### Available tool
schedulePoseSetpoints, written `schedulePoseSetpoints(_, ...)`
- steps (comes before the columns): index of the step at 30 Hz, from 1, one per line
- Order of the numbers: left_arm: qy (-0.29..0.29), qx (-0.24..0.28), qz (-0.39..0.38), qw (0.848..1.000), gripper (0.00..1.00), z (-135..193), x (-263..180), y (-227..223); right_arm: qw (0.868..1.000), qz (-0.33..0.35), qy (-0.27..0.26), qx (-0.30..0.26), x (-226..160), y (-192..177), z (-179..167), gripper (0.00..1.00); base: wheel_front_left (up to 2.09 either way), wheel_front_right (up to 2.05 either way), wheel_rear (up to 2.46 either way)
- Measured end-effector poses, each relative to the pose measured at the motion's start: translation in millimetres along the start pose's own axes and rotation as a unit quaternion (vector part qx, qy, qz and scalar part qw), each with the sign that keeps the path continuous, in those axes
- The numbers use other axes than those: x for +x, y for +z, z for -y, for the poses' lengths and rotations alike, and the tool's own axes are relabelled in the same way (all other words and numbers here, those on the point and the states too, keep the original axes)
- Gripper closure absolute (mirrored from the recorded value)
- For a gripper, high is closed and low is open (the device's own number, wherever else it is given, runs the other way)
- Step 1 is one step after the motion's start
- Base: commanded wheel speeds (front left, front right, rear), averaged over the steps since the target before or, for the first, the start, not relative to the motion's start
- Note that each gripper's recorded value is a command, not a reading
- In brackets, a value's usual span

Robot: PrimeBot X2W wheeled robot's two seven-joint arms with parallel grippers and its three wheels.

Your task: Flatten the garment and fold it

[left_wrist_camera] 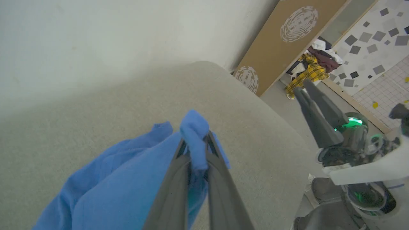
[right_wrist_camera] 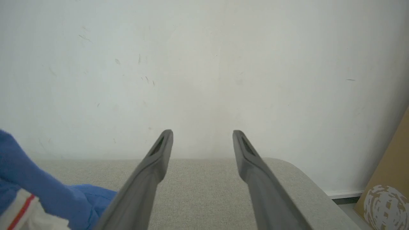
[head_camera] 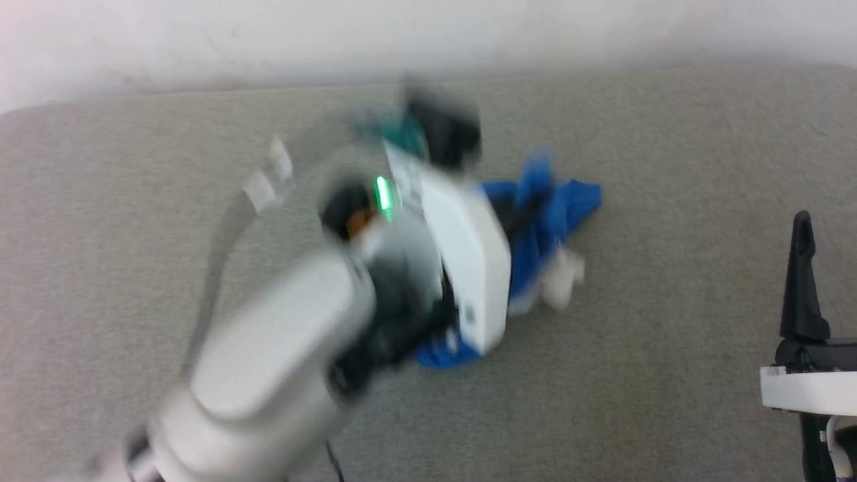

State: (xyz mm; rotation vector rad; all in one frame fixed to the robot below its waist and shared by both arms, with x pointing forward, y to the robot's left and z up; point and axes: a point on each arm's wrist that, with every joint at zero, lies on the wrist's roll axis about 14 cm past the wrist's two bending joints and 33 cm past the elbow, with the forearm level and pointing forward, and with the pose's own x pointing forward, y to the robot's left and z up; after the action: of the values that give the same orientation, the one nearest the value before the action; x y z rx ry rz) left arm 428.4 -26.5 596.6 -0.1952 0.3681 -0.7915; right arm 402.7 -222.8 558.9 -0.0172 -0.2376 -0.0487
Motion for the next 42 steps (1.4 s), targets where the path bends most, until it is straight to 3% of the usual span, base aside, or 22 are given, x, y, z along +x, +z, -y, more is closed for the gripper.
schedulePoseSetpoints(5, 0.023, -0.072, -0.145, 0.987, 1.0, -4, 6, -136, 1.0, -0.013, -0.014, -0.002, -5, -9, 10, 0.0, 0.0, 0.0, 0.0)
schedulePoseSetpoints(8, 0.048, -0.096, -0.189, 0.976, 1.0, -12, 3, -186, 1.0, -0.019, -0.021, -0.005, -6, -13, 14, 0.0, 0.0, 0.0, 0.0)
schedulePoseSetpoints(9, 0.055, -0.096, -0.19, 0.975, 0.95, -15, 3, -193, 1.0, -0.021, -0.022, -0.005, -7, -15, 15, 0.0, 0.0, 0.0, 0.0)
schedulePoseSetpoints(10, 0.058, -0.094, -0.183, 0.977, 0.56, -17, 6, -194, 0.999, -0.023, -0.023, -0.006, -7, -16, 16, 0.0, 0.0, 0.0, 0.0)
schedulePoseSetpoints(11, 0.062, -0.1, -0.169, 0.979, 0.0, -18, 9, -191, 0.999, -0.024, -0.024, -0.007, -7, -17, 17, 0.0, 0.0, 0.0, 0.0)
schedulePoseSetpoints(15, 0.056, -0.113, -0.095, 0.987, 0.0, -19, 18, -158, 0.999, -0.025, -0.023, -0.007, -4, -19, 16, 0.0, 0.0, 0.0, 0.0)
schedulePoseSetpoints(20, 0.062, -0.101, 0.06, 0.991, 0.0, -32, 6, -71, 1.0, -0.018, -0.009, 0.0, 1, -15, 6, 0.0, 0.0, 0.0, 0.0)
schedulePoseSetpoints(22, 0.082, -0.085, 0.127, 0.985, 0.0, -43, -11, -36, 1.0, -0.015, -0.004, 0.002, 3, -12, 2, 0.0, 0.0, 0.0, 0.0)
schedulePoseSetpoints(24, 0.116, -0.036, 0.186, 0.975, 0.0, -60, -35, -6, 1.0, -0.011, 0.0, 0.004, 4, -9, -1, 0.0, 0.0, 0.0, 0.0)
schedulePoseSetpoints(28, 0.197, 0.051, 0.278, 0.939, 0.0, -90, -90, 30, 1.0, -0.009, 0.008, 0.006, 2, -6, -6, 0.0, 0.0, 0.0, 0.0)
schedulePoseSetpoints(32, 0.268, 0.062, 0.317, 0.908, 0.0, -108, -137, 20, 1.0, -0.017, 0.01, 0.008, -4, -9, -7, 0.0, 0.0, 0.0, 0.0)
schedulePoseSetpoints(36, 0.352, 0.08, 0.288, 0.887, 0.0, -130, -174, -16, 0.999, -0.031, 0.01, 0.008, -11, -16, -7, 0.0, 0.0, 0.0, 0.0)
schedulePoseSetpoints(42, 0.404, 0.078, 0.235, 0.881, 0.0, -128, -201, -69, 0.998, -0.054, 0.019, 0.012, -20, -29, -12, 0.0, 0.0, 0.0, 0.0)
